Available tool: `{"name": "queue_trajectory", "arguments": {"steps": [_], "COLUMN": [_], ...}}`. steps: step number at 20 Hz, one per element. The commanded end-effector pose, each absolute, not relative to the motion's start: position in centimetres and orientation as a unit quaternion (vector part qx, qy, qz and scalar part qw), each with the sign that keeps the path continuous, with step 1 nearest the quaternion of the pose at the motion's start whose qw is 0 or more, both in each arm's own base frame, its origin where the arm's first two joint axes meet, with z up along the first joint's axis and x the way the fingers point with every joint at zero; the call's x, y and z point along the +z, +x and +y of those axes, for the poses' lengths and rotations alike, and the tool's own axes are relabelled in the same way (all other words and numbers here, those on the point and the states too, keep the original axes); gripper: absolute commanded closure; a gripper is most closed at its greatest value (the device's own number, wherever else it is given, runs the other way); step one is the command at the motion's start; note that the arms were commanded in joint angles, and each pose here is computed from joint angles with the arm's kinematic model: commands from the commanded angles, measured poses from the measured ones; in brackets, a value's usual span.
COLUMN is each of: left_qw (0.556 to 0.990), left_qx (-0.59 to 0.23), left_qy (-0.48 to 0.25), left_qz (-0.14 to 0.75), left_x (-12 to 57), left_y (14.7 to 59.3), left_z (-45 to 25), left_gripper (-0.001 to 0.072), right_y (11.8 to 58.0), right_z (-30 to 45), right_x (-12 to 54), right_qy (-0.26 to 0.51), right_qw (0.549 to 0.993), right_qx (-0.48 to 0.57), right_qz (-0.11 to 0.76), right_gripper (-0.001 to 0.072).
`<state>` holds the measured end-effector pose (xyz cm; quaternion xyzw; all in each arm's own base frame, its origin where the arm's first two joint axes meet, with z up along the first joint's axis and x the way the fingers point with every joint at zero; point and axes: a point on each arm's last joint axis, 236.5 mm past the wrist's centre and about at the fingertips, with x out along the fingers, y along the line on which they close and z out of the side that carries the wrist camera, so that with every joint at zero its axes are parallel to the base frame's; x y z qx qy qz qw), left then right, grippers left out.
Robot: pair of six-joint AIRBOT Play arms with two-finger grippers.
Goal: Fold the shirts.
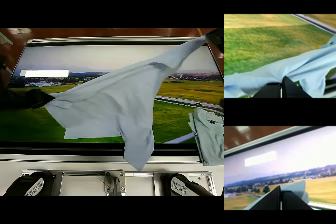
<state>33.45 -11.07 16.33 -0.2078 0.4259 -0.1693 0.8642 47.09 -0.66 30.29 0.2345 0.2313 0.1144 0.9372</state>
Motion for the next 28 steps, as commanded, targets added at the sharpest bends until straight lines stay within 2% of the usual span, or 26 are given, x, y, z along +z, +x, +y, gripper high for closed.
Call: {"name": "queue_trajectory", "arguments": {"steps": [1,5,9,11,12,13,14,16,18,20,22,24,25,28], "left_qw": [0.877,0.870,0.819,0.792,0.785,0.782,0.781,0.773,0.754,0.710,0.651,0.602,0.589,0.587], "left_qx": [-0.125,-0.082,-0.073,-0.074,-0.075,-0.076,-0.078,-0.089,-0.093,-0.114,-0.115,-0.117,-0.126,-0.115], "left_qy": [-0.218,-0.251,-0.258,-0.260,-0.262,-0.263,-0.263,-0.241,-0.221,-0.230,-0.273,-0.332,-0.356,-0.389], "left_qz": [0.409,0.417,0.507,0.547,0.557,0.559,0.561,0.580,0.611,0.656,0.699,0.717,0.714,0.701], "left_x": [11.4,5.4,-1.9,-4.4,-4.5,-4.1,-3.1,-0.9,0.6,0.7,-1.4,-4.8,-6.3,-9.6], "left_y": [40.2,45.2,44.2,43.1,42.8,42.9,43.1,42.4,40.2,35.7,31.2,27.7,26.6,25.6], "left_z": [-9.3,-8.1,-8.8,-9.1,-9.0,-8.6,-7.7,-4.6,-0.6,1.8,2.7,1.3,-0.1,-2.2], "left_gripper": [0.0670,0.0670,0.0669,0.0647,0.0489,0.0237,0.0030,0.0022,0.0022,-0.0002,-0.0005,-0.0007,-0.0007,-0.0007], "right_y": [54.2,58.0,56.4,56.1,56.4,56.3,56.1,54.4,50.7,44.4,38.4,35.8,35.9,37.9], "right_z": [-0.1,4.4,9.5,11.3,11.8,12.3,11.9,9.6,4.9,-1.8,-6.4,-7.4,-7.1,-4.8], "right_x": [23.2,15.4,6.3,5.3,5.9,6.9,8.0,10.0,10.4,9.1,8.4,8.6,9.1,10.6], "right_qy": [0.292,0.304,0.313,0.315,0.322,0.334,0.334,0.304,0.237,0.152,0.111,0.147,0.179,0.229], "right_qw": [0.914,0.892,0.829,0.819,0.821,0.818,0.821,0.830,0.833,0.803,0.749,0.720,0.721,0.738], "right_qx": [0.113,0.127,0.133,0.141,0.145,0.154,0.161,0.163,0.133,0.059,0.026,0.041,0.054,0.099], "right_qz": [0.257,0.311,0.444,0.459,0.450,0.442,0.435,0.438,0.482,0.573,0.652,0.677,0.667,0.626], "right_gripper": [0.0652,0.0651,0.0651,0.0637,0.0478,0.0157,0.0028,0.0028,0.0029,0.0029,0.0028,0.0028,0.0029,0.0029]}}
